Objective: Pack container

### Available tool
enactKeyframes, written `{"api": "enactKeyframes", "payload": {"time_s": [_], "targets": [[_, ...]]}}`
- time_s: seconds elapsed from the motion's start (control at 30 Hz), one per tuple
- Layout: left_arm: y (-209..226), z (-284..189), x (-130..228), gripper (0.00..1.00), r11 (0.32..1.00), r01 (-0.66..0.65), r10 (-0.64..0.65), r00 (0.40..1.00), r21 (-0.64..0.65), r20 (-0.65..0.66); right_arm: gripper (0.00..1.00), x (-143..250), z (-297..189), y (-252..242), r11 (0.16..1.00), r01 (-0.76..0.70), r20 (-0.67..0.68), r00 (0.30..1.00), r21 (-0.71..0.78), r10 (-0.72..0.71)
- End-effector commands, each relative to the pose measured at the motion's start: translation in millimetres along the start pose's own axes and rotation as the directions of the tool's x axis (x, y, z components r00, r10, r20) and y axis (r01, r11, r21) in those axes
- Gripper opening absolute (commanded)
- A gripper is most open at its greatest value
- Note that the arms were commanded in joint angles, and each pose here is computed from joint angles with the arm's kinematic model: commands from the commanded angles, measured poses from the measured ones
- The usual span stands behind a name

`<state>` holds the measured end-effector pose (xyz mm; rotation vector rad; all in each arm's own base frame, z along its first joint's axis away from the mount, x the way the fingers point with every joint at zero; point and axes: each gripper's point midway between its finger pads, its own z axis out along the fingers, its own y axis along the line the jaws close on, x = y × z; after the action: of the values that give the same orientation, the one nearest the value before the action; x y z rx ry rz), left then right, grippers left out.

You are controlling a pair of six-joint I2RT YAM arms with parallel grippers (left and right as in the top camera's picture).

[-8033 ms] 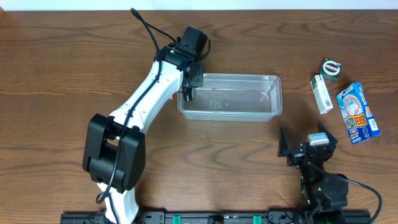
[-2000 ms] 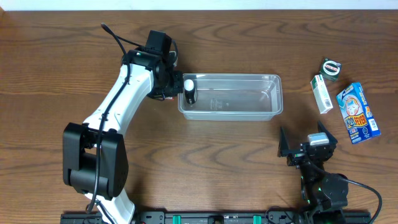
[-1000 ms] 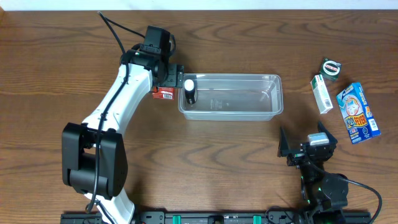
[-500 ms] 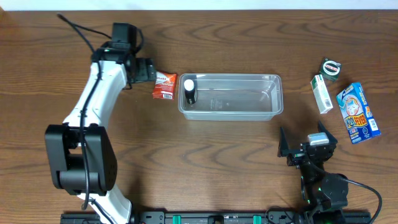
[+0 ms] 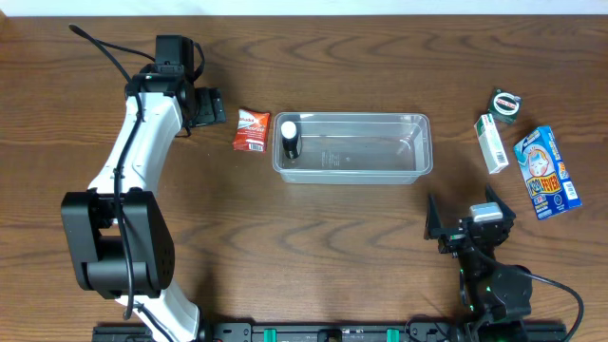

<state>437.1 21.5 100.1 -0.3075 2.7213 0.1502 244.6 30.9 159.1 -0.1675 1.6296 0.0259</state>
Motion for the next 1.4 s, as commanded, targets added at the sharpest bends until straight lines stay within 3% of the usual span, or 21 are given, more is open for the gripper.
{"api": "enactKeyframes", "payload": {"time_s": [0.0, 0.17, 0.4, 0.53, 0.63, 0.8, 0.9, 1.0, 1.1, 1.37], "targets": [[3, 5, 6, 0.98, 1.0, 0.013, -0.013, 1.0, -0.021, -0.021, 0.99, -6, -1, -2, 0.997, -0.071, 0.024, 0.997, 0.006, 0.071], [2, 5, 9, 0.98, 1.0, 0.011, -0.012, 0.999, -0.009, -0.035, 0.99, -29, -6, -16, 0.988, -0.135, 0.05, 0.99, 0.073, 0.132], [-18, 4, 13, 0.98, 0.994, 0.017, -0.011, 0.998, 0.103, -0.061, 0.99, -106, -15, -46, 0.971, -0.118, 0.083, 0.991, 0.206, 0.103], [-18, 3, 15, 0.98, 0.994, 0.022, -0.015, 0.997, 0.102, -0.07, 0.99, -139, -3, -62, 0.96, -0.085, -0.091, 0.989, 0.266, 0.112], [-17, 3, 18, 0.98, 0.995, 0.022, -0.014, 0.997, 0.099, -0.082, 0.99, -152, 8, -76, 0.954, -0.05, -0.286, 0.948, 0.296, 0.138], [-18, 3, 19, 0.98, 0.995, 0.022, -0.013, 0.996, 0.1, -0.086, 0.99, -157, 16, -113, 0.937, -0.057, -0.572, 0.778, 0.344, 0.258], [-20, 3, 20, 0.98, 0.995, 0.015, -0.006, 0.996, 0.103, -0.085, 0.99, -158, 17, -137, 0.936, -0.029, -0.659, 0.703, 0.351, 0.268], [-40, 0, 21, 0.98, 0.98, -0.054, 0.071, 0.994, 0.192, -0.078, 0.99, -162, 28, -149, 0.93, -0.105, -0.654, 0.683, 0.352, 0.325], [-65, -6, 23, 0.98, 0.942, -0.152, 0.175, 0.983, 0.301, -0.05, 0.99, -153, 36, -161, 0.952, -0.068, -0.689, 0.675, 0.298, 0.264], [-83, -10, 32, 0.98, 0.925, -0.209, 0.236, 0.97, 0.317, -0.049, 0.99, -103, 65, -169, 0.982, -0.069, -0.801, 0.568, 0.179, 0.186]]}}
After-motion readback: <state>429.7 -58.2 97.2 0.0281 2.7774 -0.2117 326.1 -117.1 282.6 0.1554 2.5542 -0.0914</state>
